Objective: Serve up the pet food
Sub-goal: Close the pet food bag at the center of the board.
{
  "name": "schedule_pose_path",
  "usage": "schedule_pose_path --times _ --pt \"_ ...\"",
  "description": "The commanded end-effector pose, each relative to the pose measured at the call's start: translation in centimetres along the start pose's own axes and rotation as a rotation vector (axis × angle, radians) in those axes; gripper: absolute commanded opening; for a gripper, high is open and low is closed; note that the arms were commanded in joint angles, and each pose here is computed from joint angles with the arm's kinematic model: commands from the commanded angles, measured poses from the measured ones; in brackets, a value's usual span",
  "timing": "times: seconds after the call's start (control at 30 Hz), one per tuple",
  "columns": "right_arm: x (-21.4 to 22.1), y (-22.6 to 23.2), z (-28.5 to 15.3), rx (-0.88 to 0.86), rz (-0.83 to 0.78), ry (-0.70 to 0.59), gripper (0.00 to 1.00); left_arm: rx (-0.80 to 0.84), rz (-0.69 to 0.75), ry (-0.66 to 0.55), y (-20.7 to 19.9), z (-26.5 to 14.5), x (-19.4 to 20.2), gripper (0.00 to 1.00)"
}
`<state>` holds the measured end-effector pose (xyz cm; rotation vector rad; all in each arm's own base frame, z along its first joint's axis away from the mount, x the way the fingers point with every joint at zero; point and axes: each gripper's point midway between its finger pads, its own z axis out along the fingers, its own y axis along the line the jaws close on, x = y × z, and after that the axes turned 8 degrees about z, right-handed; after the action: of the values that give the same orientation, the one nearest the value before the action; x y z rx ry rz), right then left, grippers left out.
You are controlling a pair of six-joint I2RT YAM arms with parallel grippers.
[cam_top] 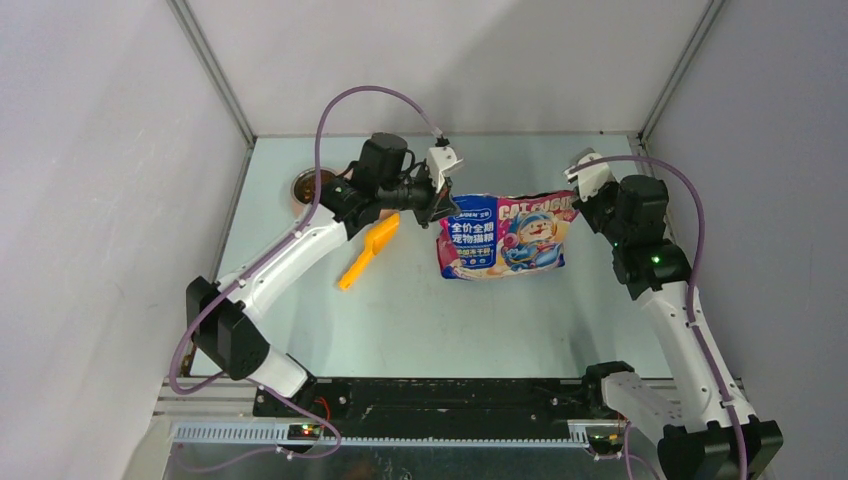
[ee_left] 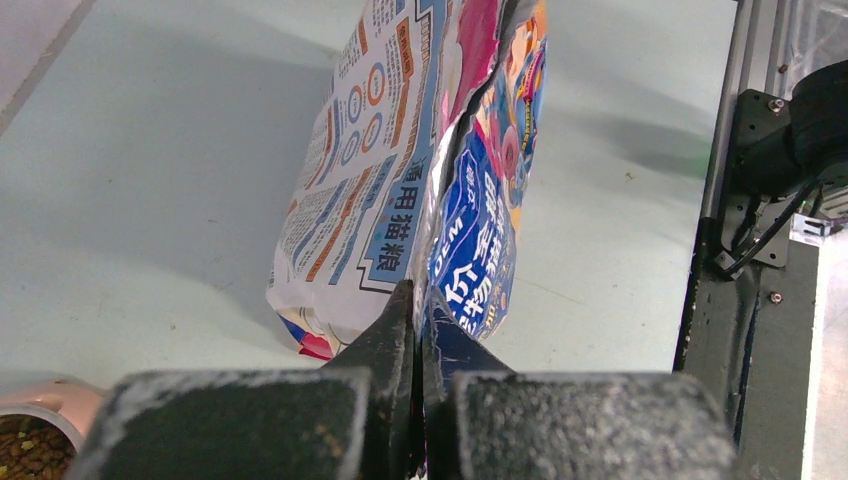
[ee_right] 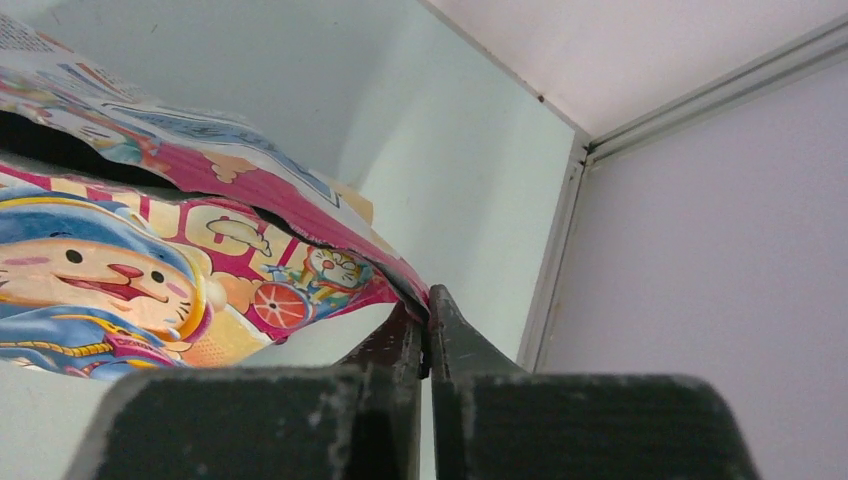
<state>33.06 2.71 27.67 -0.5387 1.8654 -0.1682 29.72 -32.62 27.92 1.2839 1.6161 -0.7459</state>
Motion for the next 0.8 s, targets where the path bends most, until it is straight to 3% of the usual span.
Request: schedule_pose_path --times 0.0,0.13,0.2,0.23,0.3,0.4,0.5,0.6,0.77 --pt "-2.0 -3.1 -1.0 0.14 0.01 -0.071 0.0 -0.06 0.068 -0.137 0.4 -3.7 -4.8 0.0" --pt "-2.4 -2.8 -1.5 0.119 0.02 -0.096 0.0 -0.06 0.069 -0.139 0.4 -3.8 -4.9 0.0" --pt "-2.3 -2.5 -1.6 0.103 0.012 -0.095 0.13 -0.061 0.07 -0.14 0.4 -3.8 -5.0 0.0" --pt "-2.2 -1.7 -1.5 0.055 0.001 -0.097 0.28 -0.061 0.07 -0.14 0.4 -3.8 -5.0 0.0" --pt "-2.2 -0.4 -1.6 -0.023 -0.03 -0.104 0.44 -0.06 0.069 -0.139 0.4 -3.8 -4.9 0.0" --pt "-3.0 2.0 -2.3 -0.16 -0.097 -0.164 0.56 -0.059 0.068 -0.137 0.4 -3.7 -4.9 0.0" --pt "-4.5 3.4 -3.2 -0.23 -0.136 -0.235 0.76 -0.047 0.063 -0.134 0.3 -3.5 -4.8 0.0" --pt "-6.3 5.1 -3.5 -0.304 -0.16 -0.28 0.85 -0.028 0.057 -0.131 0.2 -3.2 -4.7 0.0" --pt "-7.4 7.0 -0.9 -0.336 -0.181 -0.255 0.88 -0.017 0.053 -0.131 0.0 -3.2 -4.7 0.0"
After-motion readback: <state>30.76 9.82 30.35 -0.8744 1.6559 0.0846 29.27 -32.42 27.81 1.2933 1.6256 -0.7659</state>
